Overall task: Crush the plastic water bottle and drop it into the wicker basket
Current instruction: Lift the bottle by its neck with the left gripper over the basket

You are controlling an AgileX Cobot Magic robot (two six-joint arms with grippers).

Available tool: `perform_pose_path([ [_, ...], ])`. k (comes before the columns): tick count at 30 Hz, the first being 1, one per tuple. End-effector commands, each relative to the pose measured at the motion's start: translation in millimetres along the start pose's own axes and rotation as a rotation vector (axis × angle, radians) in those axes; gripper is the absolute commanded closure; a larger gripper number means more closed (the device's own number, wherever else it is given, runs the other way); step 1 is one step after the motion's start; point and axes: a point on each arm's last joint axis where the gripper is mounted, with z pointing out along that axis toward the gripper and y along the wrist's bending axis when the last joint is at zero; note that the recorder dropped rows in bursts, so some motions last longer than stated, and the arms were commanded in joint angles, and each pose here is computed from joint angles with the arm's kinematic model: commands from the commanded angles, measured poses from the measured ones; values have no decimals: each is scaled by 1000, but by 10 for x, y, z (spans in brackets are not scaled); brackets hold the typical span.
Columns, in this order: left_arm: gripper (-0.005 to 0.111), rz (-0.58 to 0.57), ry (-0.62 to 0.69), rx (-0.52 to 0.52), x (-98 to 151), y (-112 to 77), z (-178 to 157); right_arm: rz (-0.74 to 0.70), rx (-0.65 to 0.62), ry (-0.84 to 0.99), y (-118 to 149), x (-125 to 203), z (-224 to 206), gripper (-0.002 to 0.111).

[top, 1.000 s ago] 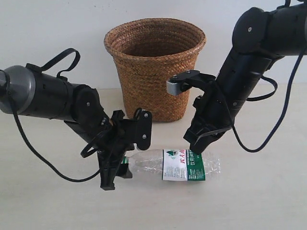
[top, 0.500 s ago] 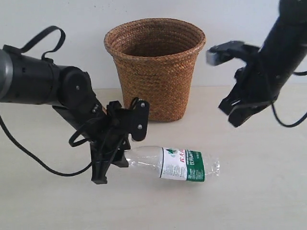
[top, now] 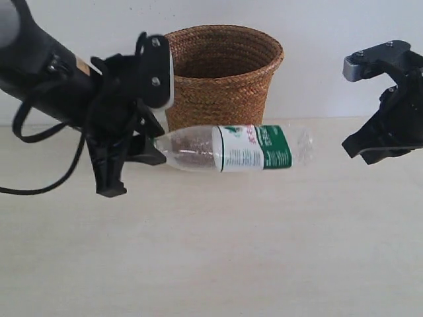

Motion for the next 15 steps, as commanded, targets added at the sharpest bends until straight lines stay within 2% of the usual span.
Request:
perform_pose_path([
  [1,103,-77,-86,-132,-79,55,-384,16,33,-12,-32,19,-25,108],
  [4,103,-167,-133,-259,-108,201,-537,26,36,-11,-35,20,-25,108],
  [7,103,-211,-133,-331,-125,377,-555,33,34,-14,-33,18,-25,108],
  [11,103,-264,-107,-416,-143,738,-443,50,20,-31,-16,0,-24,108],
  [15,103,-282,-87,-454,-148,1103,-257,57,18,-42,-14,-10,-25,108],
])
